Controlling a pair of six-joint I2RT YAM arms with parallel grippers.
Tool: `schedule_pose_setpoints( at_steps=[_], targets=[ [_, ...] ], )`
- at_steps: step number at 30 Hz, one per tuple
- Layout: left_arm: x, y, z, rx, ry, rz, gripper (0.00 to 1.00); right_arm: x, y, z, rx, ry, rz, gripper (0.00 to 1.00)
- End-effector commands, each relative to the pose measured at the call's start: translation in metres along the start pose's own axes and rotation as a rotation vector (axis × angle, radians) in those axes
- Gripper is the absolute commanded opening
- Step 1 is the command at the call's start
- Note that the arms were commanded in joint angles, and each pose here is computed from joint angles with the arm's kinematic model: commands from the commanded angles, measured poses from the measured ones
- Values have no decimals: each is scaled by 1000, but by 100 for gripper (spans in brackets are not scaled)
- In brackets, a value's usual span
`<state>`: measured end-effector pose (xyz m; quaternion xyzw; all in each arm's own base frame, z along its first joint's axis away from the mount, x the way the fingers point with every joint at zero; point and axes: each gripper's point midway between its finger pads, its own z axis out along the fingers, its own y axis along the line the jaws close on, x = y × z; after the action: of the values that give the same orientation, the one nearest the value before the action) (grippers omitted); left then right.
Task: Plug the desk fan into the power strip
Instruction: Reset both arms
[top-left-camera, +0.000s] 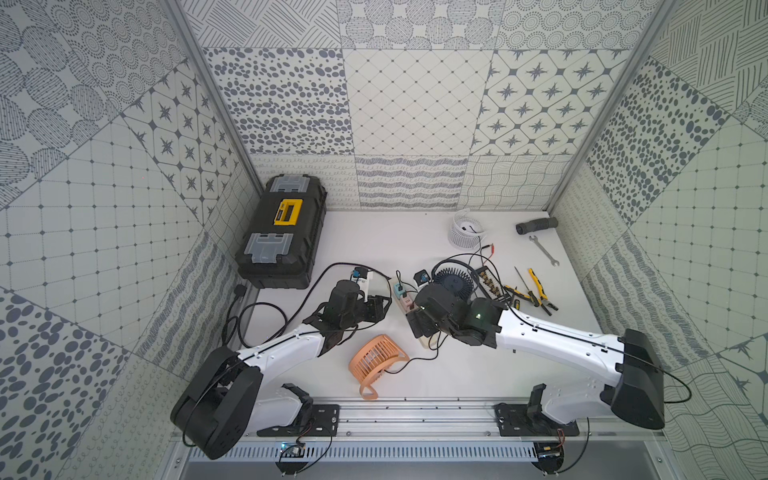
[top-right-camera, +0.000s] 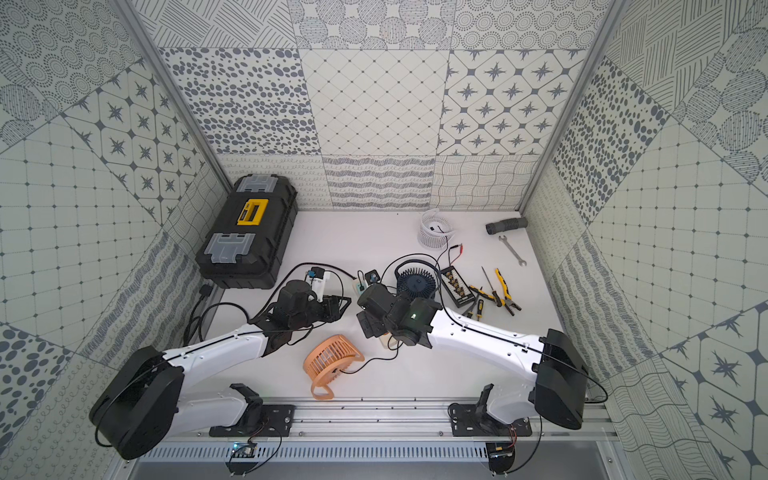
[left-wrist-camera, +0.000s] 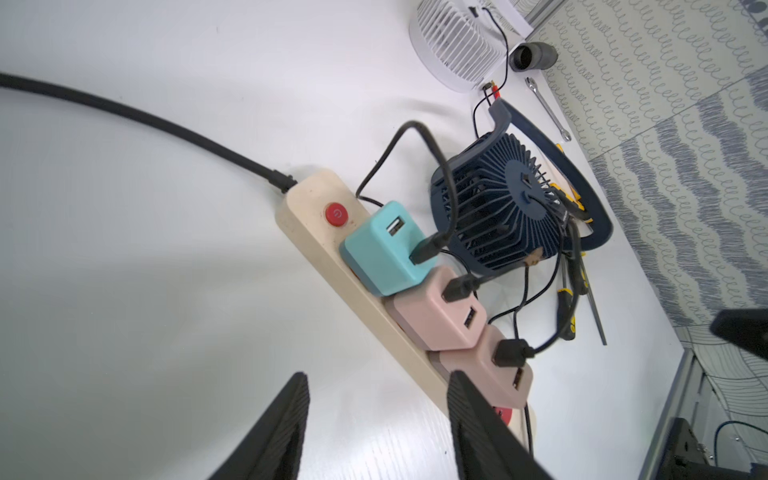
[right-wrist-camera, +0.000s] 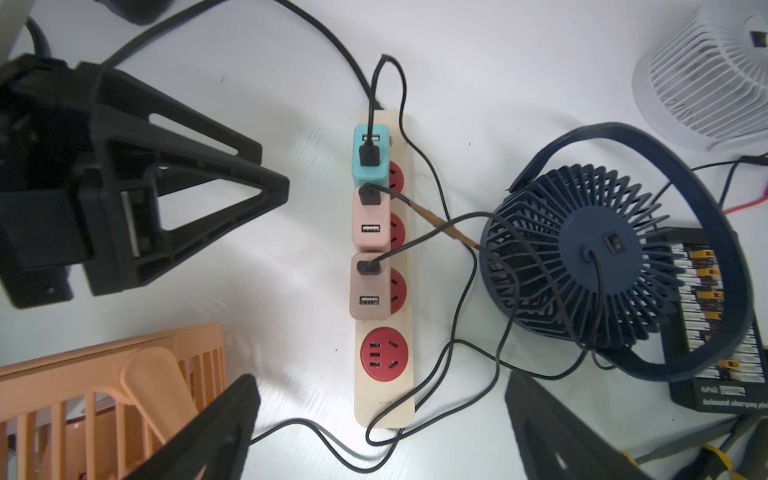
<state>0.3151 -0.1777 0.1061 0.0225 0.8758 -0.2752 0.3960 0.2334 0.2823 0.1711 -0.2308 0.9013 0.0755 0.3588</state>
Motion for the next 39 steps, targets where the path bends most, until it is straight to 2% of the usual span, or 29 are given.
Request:
schedule_pose_setpoints(
  at_steps=[1,6,10,13,16,20,23,26,30,32,35,37,39],
  targets=[
    [-16,25,-26,-162,-119,120,67,-22,-20,-8,55,-118,59,97],
    [-36,47,-64,-321,-254,166,88,-36,-77,-21,82,-241,262,97],
    [-44,62,-88,-427,-315,214,97,-24,-146,-27,129,-333,444,97],
    [-46,77,-97,-492,-317,227,98,-1,-197,-28,207,-360,526,97],
    [-49,97,-104,-543,-318,169,98,23,-243,-25,294,-361,580,97],
    [-60,119,-115,-630,-366,187,99,50,-290,-21,381,-375,648,97],
    [-65,140,-120,-678,-412,171,99,61,-317,-20,404,-452,700,97],
    [-65,154,-113,-659,-441,165,99,62,-331,-18,428,-523,671,97],
    [-66,166,-93,-657,-486,253,99,55,-335,-7,436,-585,565,97],
    [-71,157,-80,-578,-513,296,98,54,-335,0,433,-607,504,97],
    [-67,148,-48,-468,-476,403,98,50,-337,1,452,-684,437,97],
    [-63,149,-31,-434,-477,460,98,46,-333,6,410,-707,424,97],
    [-52,153,-27,-432,-385,423,98,42,-322,17,336,-706,374,97]
  ],
)
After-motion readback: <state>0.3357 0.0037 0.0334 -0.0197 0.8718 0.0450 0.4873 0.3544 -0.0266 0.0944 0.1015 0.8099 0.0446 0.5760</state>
